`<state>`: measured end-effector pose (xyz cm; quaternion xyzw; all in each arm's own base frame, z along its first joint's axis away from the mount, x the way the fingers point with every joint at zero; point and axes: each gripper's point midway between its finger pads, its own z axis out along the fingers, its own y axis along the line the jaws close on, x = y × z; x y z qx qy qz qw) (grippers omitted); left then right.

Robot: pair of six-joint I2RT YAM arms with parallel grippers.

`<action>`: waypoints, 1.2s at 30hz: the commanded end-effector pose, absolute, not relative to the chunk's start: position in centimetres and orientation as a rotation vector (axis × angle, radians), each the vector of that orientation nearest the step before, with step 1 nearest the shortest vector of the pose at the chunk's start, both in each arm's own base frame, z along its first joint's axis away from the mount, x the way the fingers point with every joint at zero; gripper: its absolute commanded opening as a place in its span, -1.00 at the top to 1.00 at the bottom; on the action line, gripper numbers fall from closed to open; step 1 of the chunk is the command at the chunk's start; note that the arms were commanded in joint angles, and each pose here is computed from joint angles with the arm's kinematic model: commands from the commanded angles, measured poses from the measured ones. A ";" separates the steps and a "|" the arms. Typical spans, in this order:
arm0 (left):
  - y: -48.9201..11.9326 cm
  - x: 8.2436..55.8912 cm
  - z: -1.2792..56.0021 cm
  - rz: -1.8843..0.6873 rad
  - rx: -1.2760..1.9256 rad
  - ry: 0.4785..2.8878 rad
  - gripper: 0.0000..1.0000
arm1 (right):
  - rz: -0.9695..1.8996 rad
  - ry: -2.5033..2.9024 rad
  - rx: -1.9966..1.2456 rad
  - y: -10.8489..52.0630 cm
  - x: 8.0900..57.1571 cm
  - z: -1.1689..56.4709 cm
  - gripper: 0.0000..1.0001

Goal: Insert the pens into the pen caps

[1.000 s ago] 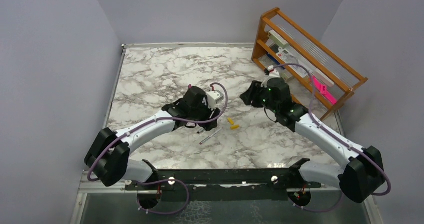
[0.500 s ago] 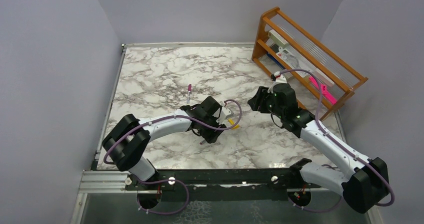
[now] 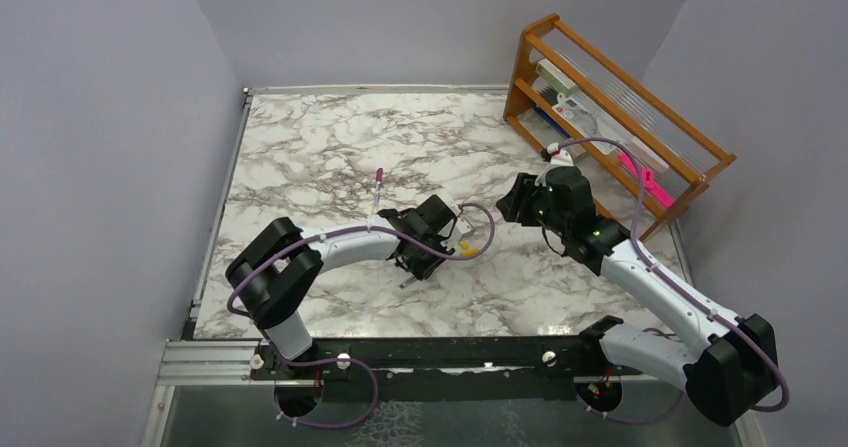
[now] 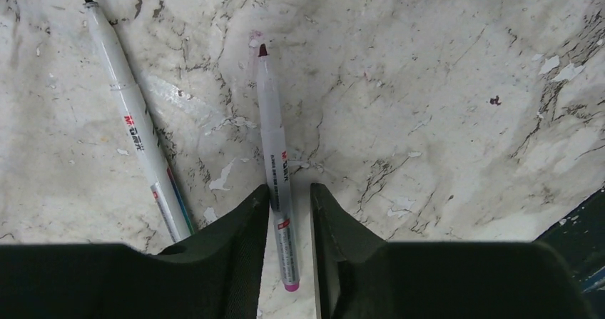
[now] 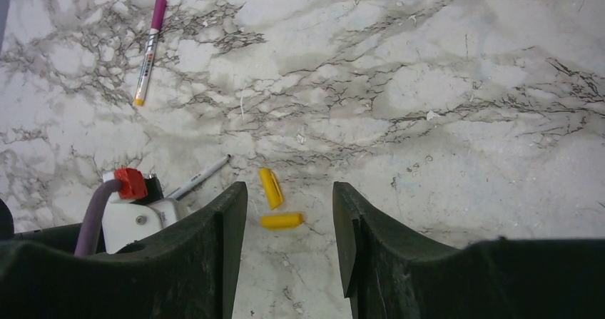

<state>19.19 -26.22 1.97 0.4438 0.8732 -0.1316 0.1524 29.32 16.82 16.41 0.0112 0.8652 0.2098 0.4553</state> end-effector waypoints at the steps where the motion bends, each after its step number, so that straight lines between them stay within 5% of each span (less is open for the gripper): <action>1: -26.3 17.8 1.0 -0.384 1.325 2.553 0.61 | 0.463 2.121 0.034 15.8 29.4 16.5 0.06; 4: -26.2 17.7 0.5 -0.373 1.336 2.569 1.00 | 0.456 2.122 0.041 15.6 29.3 16.5 0.06; 10: -27.4 17.4 1.6 -0.466 1.337 2.534 1.00 | 0.631 2.099 0.065 17.4 28.8 17.7 0.09; 19: -31.4 20.0 10.4 -0.658 1.221 2.160 1.00 | 0.907 1.831 0.302 17.3 27.0 21.3 0.22; 27: -34.2 18.8 18.8 -0.947 1.115 1.758 1.00 | 1.031 1.734 0.024 19.5 24.8 24.0 0.02; 36: -36.1 19.1 20.7 -1.048 1.056 1.696 1.00 | 1.116 1.683 -0.141 21.4 23.9 24.9 -0.19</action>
